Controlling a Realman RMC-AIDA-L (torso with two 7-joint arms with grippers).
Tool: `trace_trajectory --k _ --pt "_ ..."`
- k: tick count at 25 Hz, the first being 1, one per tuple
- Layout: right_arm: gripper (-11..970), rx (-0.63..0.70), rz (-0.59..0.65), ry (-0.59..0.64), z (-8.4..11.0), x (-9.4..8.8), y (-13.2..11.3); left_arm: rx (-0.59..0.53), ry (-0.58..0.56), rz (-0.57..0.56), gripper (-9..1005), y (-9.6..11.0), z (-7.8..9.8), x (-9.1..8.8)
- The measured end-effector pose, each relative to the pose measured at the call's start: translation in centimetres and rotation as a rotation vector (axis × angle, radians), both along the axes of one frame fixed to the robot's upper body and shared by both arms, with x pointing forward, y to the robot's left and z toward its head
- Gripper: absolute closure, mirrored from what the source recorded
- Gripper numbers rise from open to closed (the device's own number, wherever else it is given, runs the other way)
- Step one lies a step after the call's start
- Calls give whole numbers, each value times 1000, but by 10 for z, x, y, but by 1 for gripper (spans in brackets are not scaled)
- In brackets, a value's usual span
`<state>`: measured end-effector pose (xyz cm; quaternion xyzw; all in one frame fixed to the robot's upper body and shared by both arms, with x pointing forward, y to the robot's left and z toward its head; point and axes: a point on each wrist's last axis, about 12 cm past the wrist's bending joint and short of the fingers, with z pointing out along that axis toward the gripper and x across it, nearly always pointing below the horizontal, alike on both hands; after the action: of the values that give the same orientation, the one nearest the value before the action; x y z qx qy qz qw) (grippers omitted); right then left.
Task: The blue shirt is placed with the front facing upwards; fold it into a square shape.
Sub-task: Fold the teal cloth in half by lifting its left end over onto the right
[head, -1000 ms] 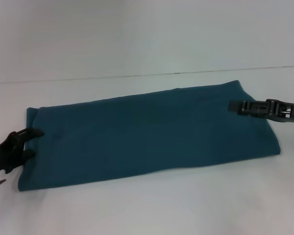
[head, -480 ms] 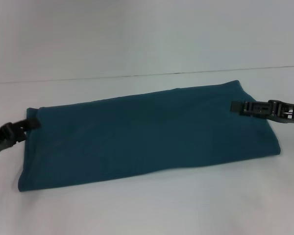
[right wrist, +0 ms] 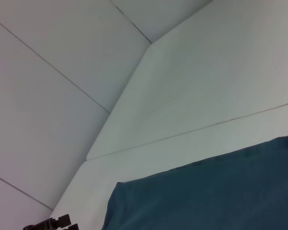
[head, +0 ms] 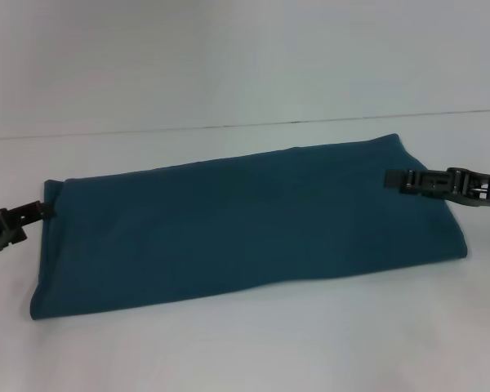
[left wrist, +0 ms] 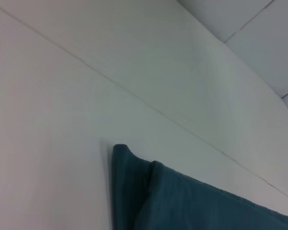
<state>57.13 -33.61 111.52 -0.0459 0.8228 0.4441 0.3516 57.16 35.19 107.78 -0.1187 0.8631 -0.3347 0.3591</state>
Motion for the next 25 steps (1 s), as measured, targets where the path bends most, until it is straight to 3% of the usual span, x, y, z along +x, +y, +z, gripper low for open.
trace_trajectory --k 6,11,17,25 --pt "305 2 0 8 -2 -1 0 -43 72 52 158 -6 -9 2" --pt "305 1 0 10 -3 -1 0 -21 71 54 176 -10 -13 2" --pt "305 -1 0 9 -3 -2 0 93 1 -19 179 -15 -18 2" --pt "305 -1 -5 14 -5 -4 -2 105 14 10 179 -13 -24 -1"
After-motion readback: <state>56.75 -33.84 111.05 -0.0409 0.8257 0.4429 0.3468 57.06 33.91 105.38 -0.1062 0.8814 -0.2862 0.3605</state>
